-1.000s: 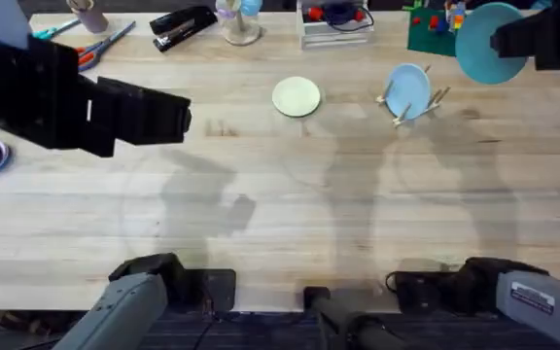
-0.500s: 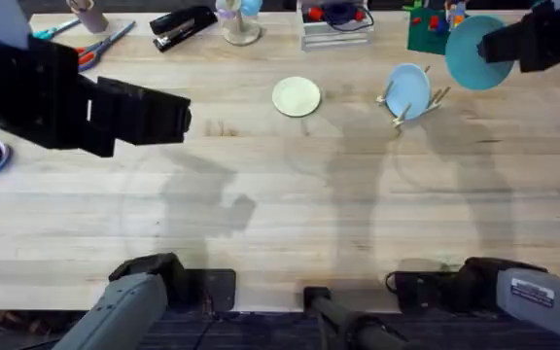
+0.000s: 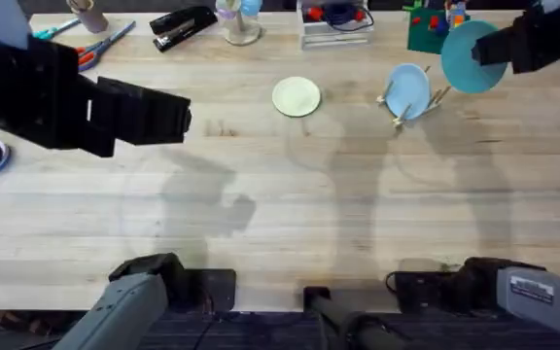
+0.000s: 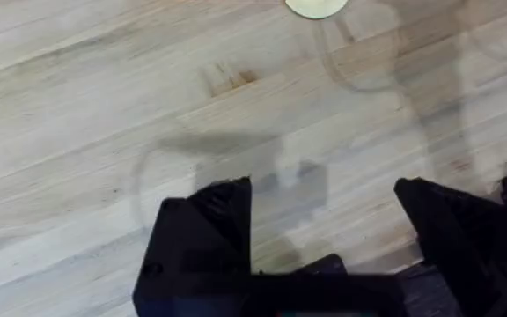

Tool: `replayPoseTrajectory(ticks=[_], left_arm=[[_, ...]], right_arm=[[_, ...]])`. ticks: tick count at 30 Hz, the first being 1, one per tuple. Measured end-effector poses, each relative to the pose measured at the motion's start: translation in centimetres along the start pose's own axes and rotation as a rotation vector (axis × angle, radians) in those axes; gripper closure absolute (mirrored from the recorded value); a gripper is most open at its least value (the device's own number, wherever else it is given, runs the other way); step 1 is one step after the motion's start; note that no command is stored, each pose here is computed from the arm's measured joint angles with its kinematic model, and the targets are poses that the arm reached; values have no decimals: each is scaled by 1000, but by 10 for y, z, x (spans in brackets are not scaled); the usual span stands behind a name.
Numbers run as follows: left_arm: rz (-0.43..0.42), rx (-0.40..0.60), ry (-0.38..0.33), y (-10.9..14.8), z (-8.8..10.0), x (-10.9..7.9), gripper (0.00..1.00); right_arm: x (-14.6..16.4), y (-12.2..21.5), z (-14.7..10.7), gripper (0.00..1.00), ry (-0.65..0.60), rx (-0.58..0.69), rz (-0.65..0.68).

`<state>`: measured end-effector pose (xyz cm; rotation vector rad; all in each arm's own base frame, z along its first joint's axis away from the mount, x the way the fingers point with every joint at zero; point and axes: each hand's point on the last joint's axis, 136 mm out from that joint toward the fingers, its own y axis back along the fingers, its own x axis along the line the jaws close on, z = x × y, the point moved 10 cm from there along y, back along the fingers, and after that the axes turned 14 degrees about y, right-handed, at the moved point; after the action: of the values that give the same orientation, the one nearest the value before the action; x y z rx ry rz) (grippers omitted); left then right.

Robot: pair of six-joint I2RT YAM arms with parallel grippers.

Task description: Pick up the plates from the table one by one and place each into a slot on the dish rack.

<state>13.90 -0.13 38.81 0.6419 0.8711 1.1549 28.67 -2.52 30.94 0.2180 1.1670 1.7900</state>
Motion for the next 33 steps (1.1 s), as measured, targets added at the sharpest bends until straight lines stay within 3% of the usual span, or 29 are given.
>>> replayPoseTrajectory(ticks=[7, 15, 33], left_arm=[[0, 0, 0, 0, 0, 0, 7], [0, 0, 0, 0, 0, 0, 8], [5, 0, 0, 0, 0, 0, 6]], right_arm=[[0, -4, 4, 973, -14, -36, 26], [-2, -30, 0, 973, -35, 16, 79], [-6, -38, 1, 972, -34, 12, 75]])
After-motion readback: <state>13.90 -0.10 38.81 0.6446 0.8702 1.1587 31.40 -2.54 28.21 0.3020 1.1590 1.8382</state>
